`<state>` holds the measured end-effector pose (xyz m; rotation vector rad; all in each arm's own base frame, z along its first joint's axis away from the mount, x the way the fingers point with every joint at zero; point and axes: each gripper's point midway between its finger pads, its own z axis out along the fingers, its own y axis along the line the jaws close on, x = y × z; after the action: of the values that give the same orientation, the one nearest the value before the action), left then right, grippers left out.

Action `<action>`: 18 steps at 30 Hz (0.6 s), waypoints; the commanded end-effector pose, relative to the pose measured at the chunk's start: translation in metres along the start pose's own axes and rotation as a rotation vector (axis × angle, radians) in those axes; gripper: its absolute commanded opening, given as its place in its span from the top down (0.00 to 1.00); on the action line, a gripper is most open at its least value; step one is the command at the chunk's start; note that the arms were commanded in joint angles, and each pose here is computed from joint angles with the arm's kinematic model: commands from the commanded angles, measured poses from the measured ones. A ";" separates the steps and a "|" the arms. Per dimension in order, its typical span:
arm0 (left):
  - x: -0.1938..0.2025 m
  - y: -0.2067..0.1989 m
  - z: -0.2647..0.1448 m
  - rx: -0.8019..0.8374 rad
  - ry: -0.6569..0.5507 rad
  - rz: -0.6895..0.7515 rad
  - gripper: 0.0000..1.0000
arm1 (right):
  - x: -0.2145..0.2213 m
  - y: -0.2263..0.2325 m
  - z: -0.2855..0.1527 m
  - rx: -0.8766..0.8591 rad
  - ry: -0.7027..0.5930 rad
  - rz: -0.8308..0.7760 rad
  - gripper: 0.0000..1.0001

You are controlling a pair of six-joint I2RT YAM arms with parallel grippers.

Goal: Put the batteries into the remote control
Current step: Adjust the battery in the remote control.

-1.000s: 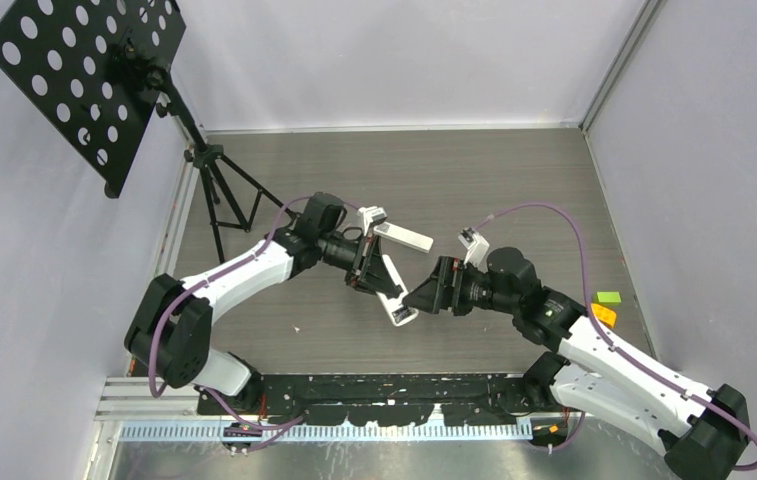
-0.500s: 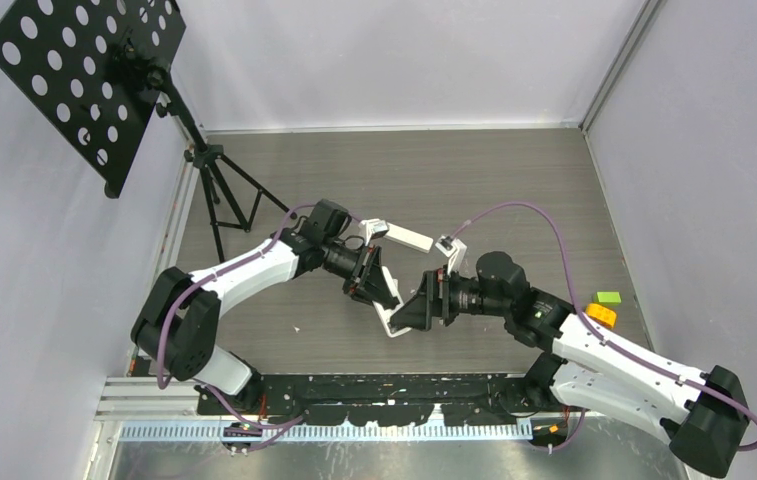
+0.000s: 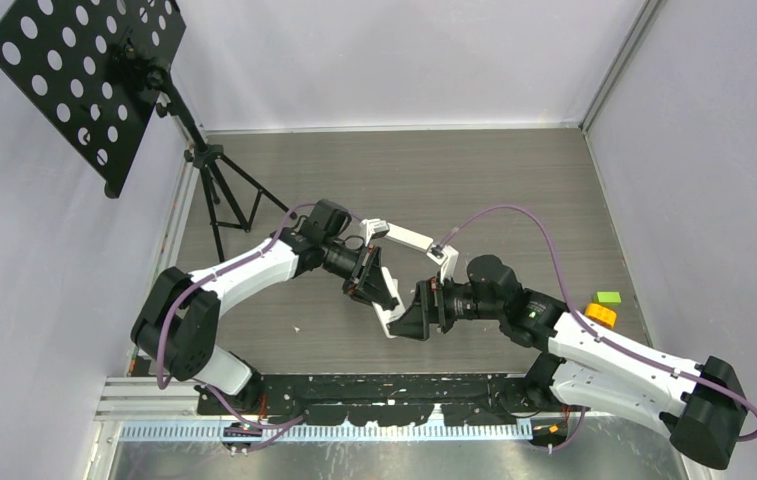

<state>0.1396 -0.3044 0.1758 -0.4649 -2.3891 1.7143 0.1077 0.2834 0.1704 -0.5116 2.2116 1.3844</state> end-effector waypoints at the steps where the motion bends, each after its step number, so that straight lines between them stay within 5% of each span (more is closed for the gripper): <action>1: -0.001 -0.019 -0.004 0.044 0.015 0.051 1.00 | -0.011 0.013 0.001 -0.032 -0.024 -0.054 0.08; 11: 0.000 -0.019 -0.004 0.043 0.012 0.059 1.00 | -0.012 0.009 0.005 -0.007 -0.022 -0.051 0.09; 18: 0.003 -0.021 -0.005 0.048 0.013 0.067 1.00 | -0.011 0.005 0.008 0.011 -0.014 -0.039 0.21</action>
<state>0.1394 -0.3042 0.1757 -0.4739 -2.3884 1.7176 0.1082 0.2871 0.1600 -0.5229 2.2500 1.3518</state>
